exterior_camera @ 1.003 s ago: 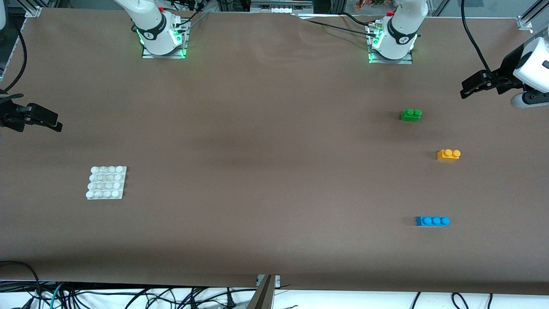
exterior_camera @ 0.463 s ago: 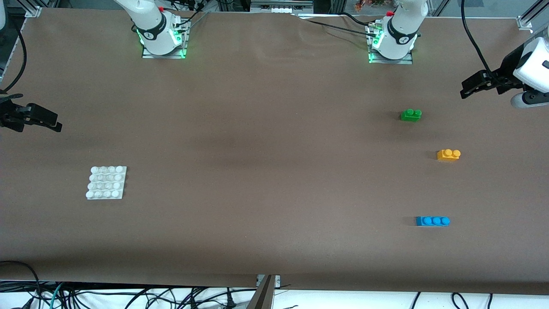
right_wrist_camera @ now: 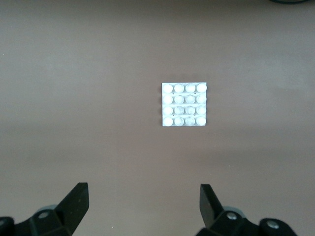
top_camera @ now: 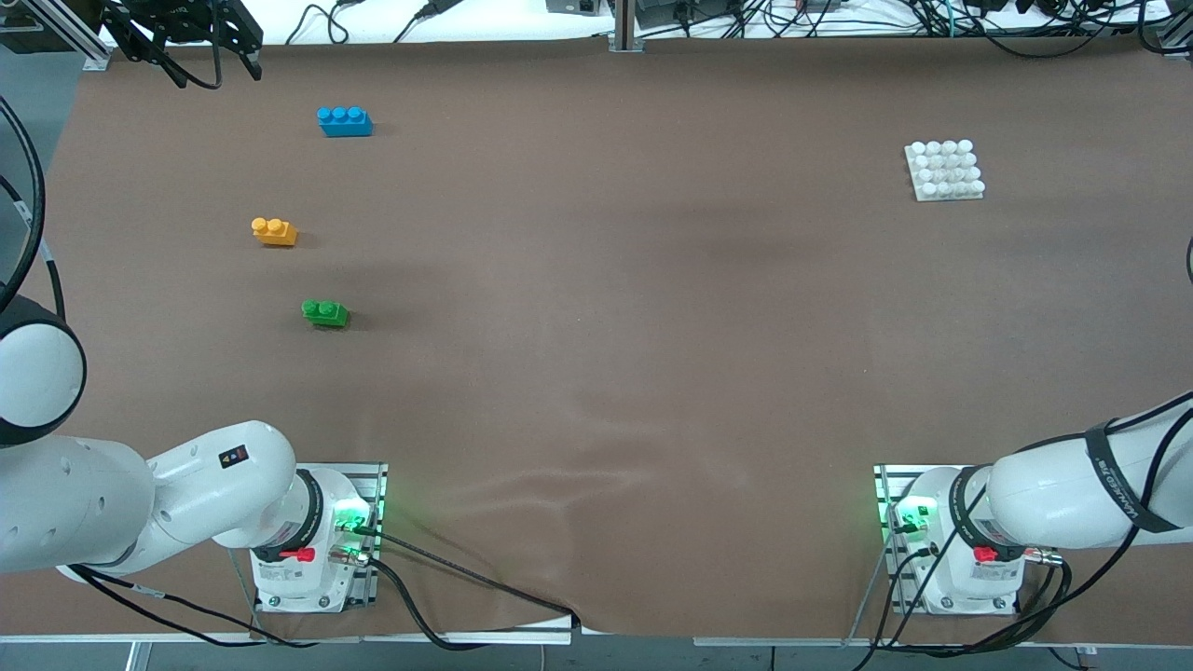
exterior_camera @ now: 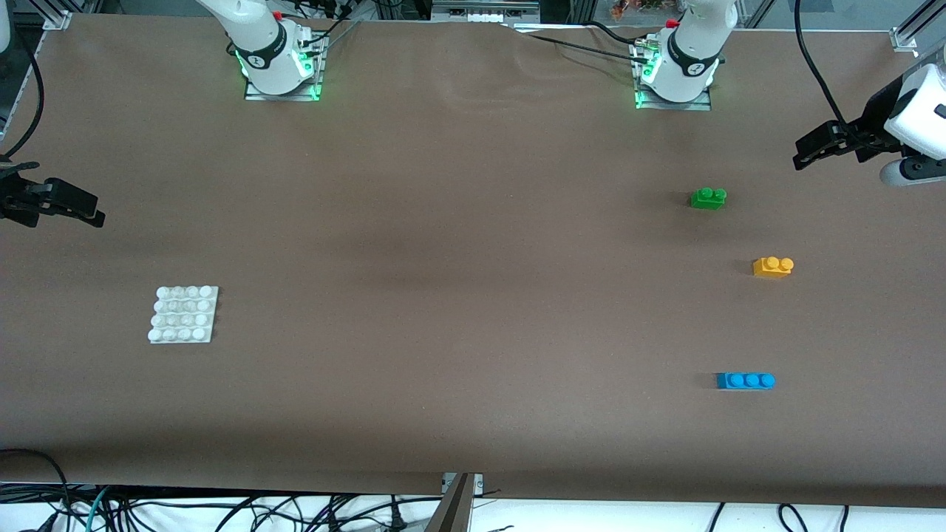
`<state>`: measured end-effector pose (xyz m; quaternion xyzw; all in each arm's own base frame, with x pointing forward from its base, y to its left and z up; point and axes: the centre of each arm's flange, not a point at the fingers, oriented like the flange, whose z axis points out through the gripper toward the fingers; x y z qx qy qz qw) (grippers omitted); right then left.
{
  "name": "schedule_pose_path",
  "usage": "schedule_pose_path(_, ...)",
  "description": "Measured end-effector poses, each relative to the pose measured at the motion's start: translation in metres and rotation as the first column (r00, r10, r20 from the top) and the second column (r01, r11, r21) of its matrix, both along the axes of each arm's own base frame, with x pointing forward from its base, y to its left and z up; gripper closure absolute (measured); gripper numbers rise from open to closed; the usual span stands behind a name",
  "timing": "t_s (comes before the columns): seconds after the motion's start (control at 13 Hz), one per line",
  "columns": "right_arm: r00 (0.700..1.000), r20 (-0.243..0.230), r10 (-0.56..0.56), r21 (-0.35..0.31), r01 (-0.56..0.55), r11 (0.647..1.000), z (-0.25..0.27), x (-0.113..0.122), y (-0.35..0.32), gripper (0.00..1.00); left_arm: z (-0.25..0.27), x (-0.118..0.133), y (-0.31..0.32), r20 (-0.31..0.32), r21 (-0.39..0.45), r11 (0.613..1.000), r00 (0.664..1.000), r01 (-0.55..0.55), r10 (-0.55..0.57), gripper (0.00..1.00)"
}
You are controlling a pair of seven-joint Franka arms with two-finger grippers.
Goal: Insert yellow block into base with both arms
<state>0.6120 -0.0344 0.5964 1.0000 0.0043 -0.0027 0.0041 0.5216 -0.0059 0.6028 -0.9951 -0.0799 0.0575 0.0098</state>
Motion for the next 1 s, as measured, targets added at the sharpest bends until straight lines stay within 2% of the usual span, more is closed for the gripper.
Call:
schedule_pose_path(0.31, 1.000, -0.012, -0.007, -0.008, 0.007, 1.000, -0.019, 0.009, -0.005, 0.00, 0.000, 0.000, 0.000, 0.000, 0.000, 1.000, 1.000, 0.000, 0.000, 0.00)
schedule_pose_path(0.39, 1.000, -0.019, -0.010, -0.012, 0.009, 1.000, -0.038, 0.019, -0.006, 0.00, 0.000, 0.000, 0.000, 0.000, 0.000, 1.000, 1.000, 0.000, 0.000, 0.00)
schedule_pose_path(0.62, 0.996, -0.085, -0.010, -0.026, 0.008, 1.000, -0.111, 0.047, -0.007, 0.00, 0.000, 0.000, 0.000, 0.000, 0.000, 1.000, 1.000, 0.001, -0.001, 0.00)
schedule_pose_path(1.0, 0.989, -0.137, -0.050, -0.054, 0.043, 0.998, -0.238, 0.079, -0.038, 0.00, 0.000, 0.000, 0.000, 0.000, 0.000, 1.000, 1.000, 0.001, -0.001, 0.00)
